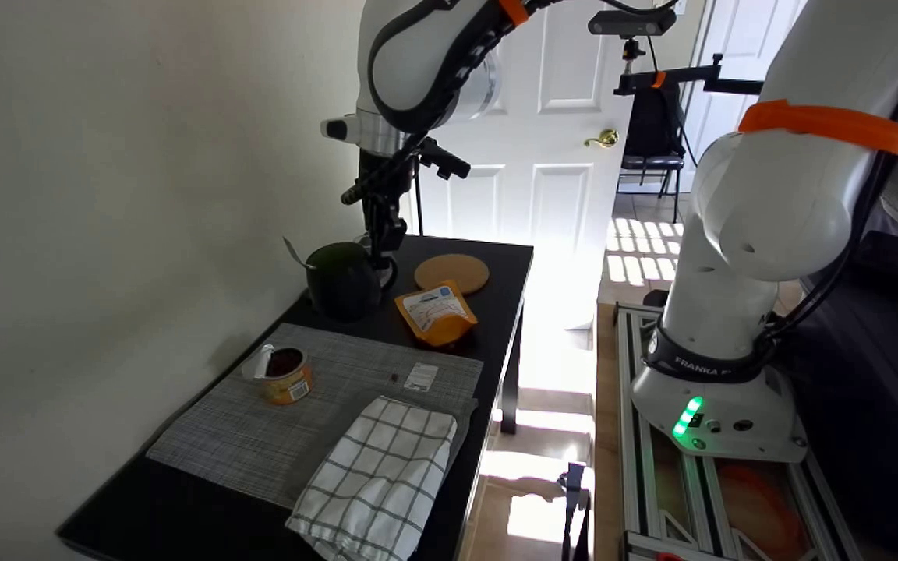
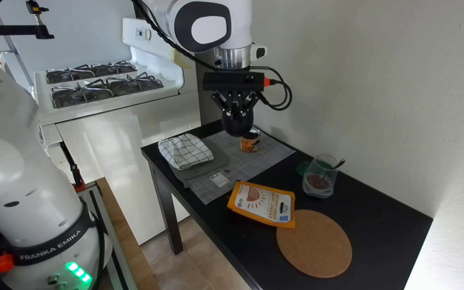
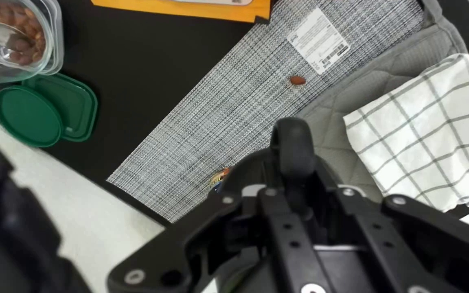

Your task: Move the mug to the wooden coaster on the right.

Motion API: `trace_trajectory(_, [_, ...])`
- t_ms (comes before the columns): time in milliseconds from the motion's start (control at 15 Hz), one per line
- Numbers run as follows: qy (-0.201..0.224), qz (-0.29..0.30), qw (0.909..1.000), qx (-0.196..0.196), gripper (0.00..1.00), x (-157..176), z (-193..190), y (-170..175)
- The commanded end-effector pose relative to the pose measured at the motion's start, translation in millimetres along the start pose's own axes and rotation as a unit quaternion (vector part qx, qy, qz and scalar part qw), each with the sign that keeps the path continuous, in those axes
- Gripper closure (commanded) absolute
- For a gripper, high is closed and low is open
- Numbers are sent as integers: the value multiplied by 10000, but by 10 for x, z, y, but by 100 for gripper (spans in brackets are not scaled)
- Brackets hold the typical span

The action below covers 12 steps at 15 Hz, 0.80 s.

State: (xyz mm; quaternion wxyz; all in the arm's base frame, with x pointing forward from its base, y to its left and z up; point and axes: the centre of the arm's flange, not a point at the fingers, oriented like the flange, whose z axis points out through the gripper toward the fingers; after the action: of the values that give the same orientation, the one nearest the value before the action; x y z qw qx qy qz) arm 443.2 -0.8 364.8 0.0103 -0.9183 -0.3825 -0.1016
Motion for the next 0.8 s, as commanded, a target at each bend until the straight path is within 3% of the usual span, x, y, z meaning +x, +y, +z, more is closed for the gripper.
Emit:
trace_trajectory(0, [-12,60,9999,-86,94,-34,0,32])
trace_trajectory(200, [4,449,9988,-207,94,-196,-33,193])
trace_trajectory(400, [217,1140,9912,-642,94,-532,-274,538])
trace_trajectory(600, [201,1750,9783,-1095,94,-903,-489,730])
trace_trajectory(733, [-36,2180,9669,-1327,94,-1138,-570,805])
